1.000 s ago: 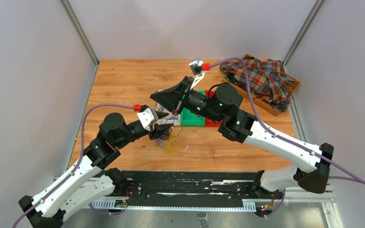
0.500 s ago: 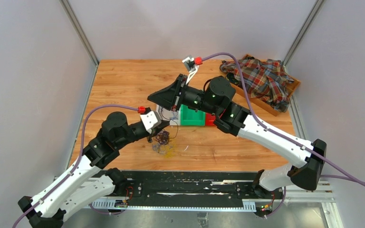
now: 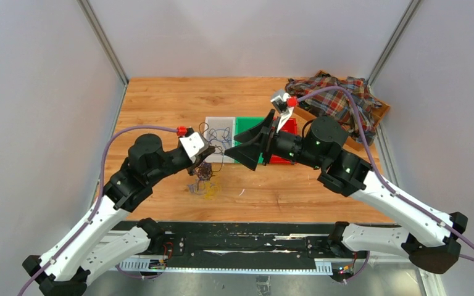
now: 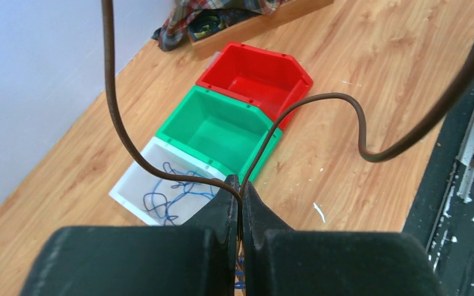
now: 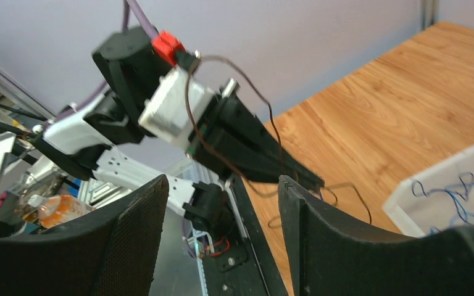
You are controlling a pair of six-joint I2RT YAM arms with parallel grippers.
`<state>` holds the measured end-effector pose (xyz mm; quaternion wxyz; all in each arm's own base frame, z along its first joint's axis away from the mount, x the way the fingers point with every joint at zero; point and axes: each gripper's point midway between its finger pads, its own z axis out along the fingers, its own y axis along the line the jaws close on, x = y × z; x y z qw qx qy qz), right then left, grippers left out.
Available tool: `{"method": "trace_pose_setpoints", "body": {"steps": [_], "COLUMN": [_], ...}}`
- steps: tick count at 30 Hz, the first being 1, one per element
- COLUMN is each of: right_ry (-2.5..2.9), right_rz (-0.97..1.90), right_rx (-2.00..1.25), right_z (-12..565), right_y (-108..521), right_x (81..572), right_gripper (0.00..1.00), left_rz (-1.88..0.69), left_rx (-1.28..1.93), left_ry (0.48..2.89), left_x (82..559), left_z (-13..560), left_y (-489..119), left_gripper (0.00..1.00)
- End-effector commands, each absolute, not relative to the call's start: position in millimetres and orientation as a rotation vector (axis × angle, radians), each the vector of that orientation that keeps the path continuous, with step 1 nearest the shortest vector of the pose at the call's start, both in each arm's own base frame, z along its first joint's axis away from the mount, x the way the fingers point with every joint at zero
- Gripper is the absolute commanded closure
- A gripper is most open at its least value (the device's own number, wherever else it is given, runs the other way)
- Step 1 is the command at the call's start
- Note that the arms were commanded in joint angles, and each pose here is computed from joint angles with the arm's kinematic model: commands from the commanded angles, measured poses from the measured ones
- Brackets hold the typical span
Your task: Untangle the cables
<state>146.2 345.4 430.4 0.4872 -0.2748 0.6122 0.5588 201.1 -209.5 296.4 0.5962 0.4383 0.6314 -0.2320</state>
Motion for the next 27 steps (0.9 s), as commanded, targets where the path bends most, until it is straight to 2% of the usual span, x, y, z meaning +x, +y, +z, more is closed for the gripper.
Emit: {"method": "trace_pose_setpoints", "body": {"steps": [1, 7, 11, 14, 17, 27], "right_ry": [1.609, 1.572, 1.472, 1.472, 1.482, 1.355], "right_rz": [1.168, 1.03, 1.041, 1.066, 1.075, 1.086], "right_rx": [-0.673, -0.693, -0.659, -0.634, -0.646, -0.599], "right_z": [393, 366, 348, 343, 334, 341], "right_y": [318, 293, 297, 313, 336, 384], "right_x": [157, 161, 167, 175, 179, 172], "right_gripper": [0.34, 0.35, 0.35, 0.36, 0.28, 0.29], "left_rz": [-0.476, -0.561, -0.603, -0.643, -0.685, -0.758], "left_rx": [1.003, 1.047, 1.074, 1.085, 1.103, 1.127], "left_ry": [1.42, 1.393, 1.365, 1.363, 1.352, 1.325], "left_x": [215, 203, 194, 189, 181, 171], "left_z": [323, 340, 353, 356, 359, 372], "left_y": [-209, -219, -223, -226, -229, -236], "left_gripper": [0.99, 0.99, 0.99, 0.99, 0.99, 0.99]}}
